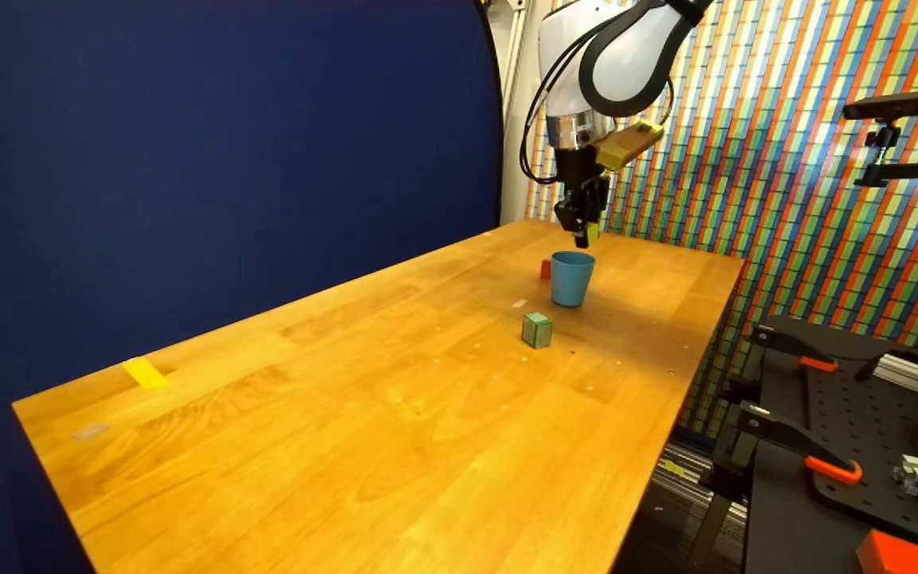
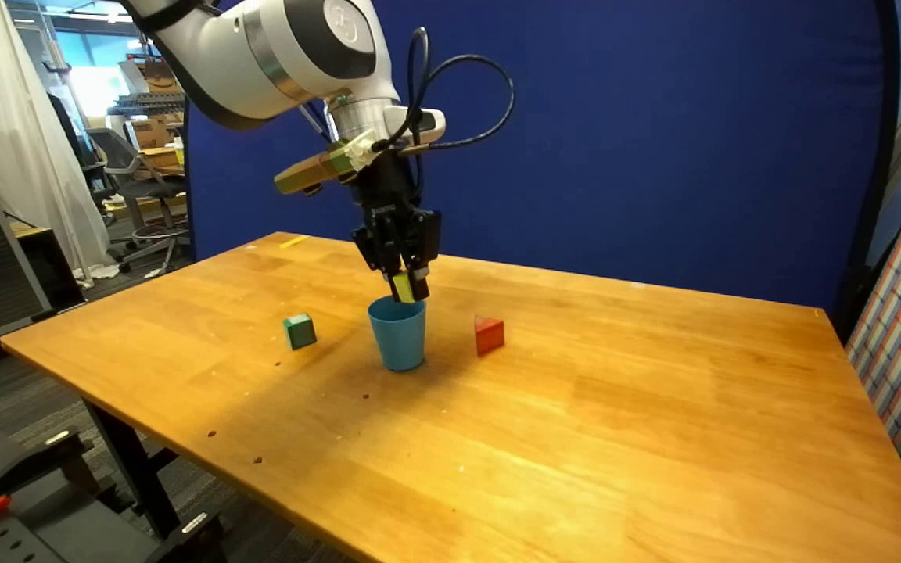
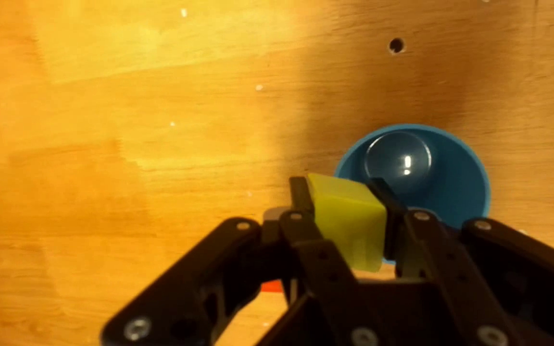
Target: Get the yellow block and place it in the blue cup
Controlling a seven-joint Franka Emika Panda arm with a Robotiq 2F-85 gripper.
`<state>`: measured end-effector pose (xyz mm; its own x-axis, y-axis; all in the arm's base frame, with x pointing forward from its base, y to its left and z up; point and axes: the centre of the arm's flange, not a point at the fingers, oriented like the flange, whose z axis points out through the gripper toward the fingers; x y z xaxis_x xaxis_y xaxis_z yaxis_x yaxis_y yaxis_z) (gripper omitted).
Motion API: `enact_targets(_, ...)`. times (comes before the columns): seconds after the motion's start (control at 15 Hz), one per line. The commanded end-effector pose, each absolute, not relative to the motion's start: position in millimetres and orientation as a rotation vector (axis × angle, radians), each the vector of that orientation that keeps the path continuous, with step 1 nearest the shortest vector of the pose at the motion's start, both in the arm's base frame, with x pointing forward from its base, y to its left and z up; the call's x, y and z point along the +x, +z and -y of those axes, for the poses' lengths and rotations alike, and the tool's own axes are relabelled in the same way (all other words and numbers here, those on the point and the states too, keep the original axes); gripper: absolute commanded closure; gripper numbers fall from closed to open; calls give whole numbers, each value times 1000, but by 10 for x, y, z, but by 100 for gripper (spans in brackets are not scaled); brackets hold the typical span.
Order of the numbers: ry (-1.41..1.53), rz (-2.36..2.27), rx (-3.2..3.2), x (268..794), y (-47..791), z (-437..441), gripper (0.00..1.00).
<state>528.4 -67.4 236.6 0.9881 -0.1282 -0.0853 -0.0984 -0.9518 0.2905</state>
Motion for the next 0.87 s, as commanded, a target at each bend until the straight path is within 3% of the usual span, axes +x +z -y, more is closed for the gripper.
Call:
enact_targets(0.0, -149, 144, 2892, 5301, 2320, 518, 84)
enact_targets(0.13, -139, 137, 2895, 5295, 2291, 457, 79)
enact_targets(0.2, -134, 114, 2893, 5291, 2290, 453, 41)
enact_targets(0.33, -137, 118, 2896, 5286, 2310, 450, 34)
enact_targets(0.6, -201, 122, 2942, 5236, 2397, 500, 4)
enact_targets(0.67, -177, 130, 2896, 5291, 2263, 443, 22)
enact_targets(0.8, -193, 128, 2915, 5282, 2268, 464, 7)
